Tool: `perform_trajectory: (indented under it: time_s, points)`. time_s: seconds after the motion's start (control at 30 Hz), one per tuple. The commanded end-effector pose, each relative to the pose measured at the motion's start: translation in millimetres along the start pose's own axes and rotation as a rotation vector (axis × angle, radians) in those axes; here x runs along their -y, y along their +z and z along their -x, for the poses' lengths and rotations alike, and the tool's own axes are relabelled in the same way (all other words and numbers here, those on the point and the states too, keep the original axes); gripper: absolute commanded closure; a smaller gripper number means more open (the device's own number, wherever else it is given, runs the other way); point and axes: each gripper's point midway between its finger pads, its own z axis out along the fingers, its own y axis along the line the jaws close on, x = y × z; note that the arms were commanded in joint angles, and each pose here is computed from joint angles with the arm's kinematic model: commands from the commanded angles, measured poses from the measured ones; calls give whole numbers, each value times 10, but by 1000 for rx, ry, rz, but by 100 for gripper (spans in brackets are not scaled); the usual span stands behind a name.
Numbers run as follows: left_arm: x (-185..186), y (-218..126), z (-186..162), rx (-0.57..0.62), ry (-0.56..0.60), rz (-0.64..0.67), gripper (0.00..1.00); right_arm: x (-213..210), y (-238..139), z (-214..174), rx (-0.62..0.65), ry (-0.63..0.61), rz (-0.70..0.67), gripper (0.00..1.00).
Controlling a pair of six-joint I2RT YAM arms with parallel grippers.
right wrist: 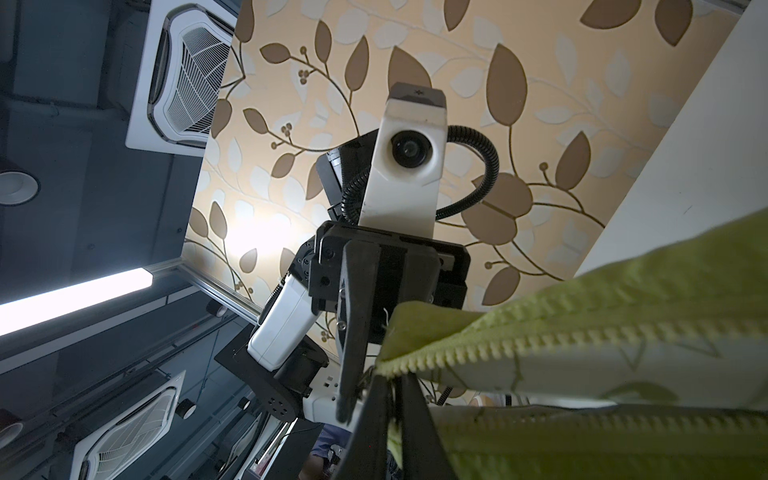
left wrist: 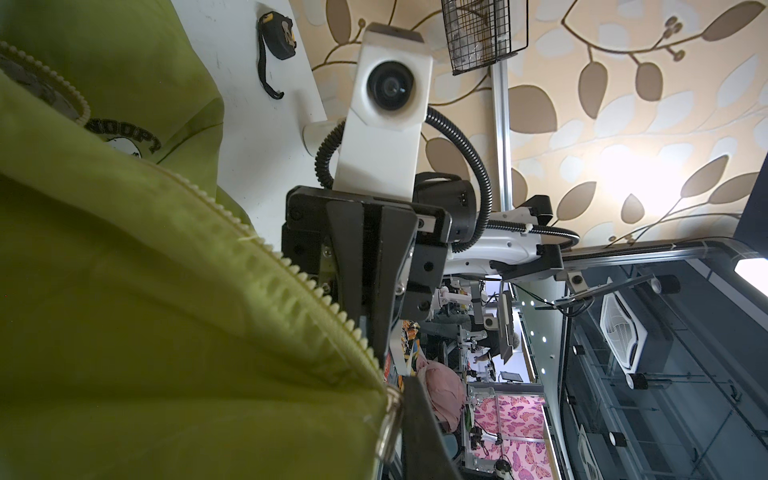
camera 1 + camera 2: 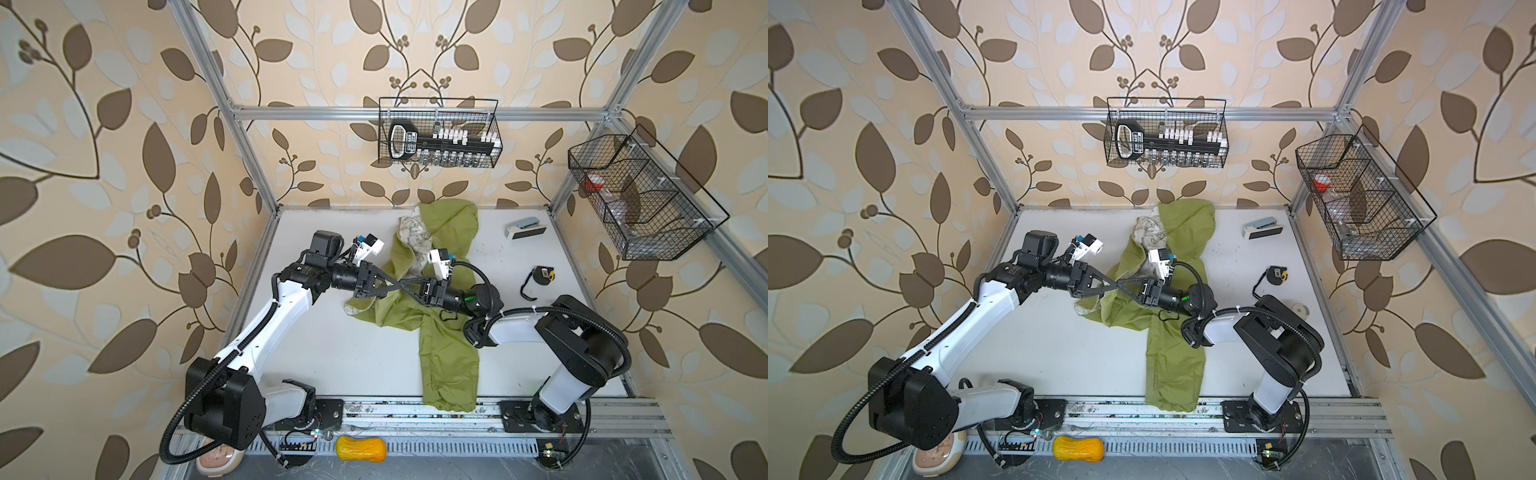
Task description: Zip up the jacket
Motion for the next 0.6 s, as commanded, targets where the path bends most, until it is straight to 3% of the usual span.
perform_trajectory:
  time_s: [0.0,0.17,0.3,0.57]
  points:
    - [67,-17,-4,-4,32,-29,100,-191,81,-11,-27,-17,72,92]
    - [44,-11,-18,-9,25,-29,100,-190,95,-10,-31,-17,72,87]
    - [44,-14,-20,-8,24,-27,100,-191,107,-1,-32,-16,67,100]
    - [12,-25,16,10,21,-5,100,-104,56,1,-21,-12,17,100]
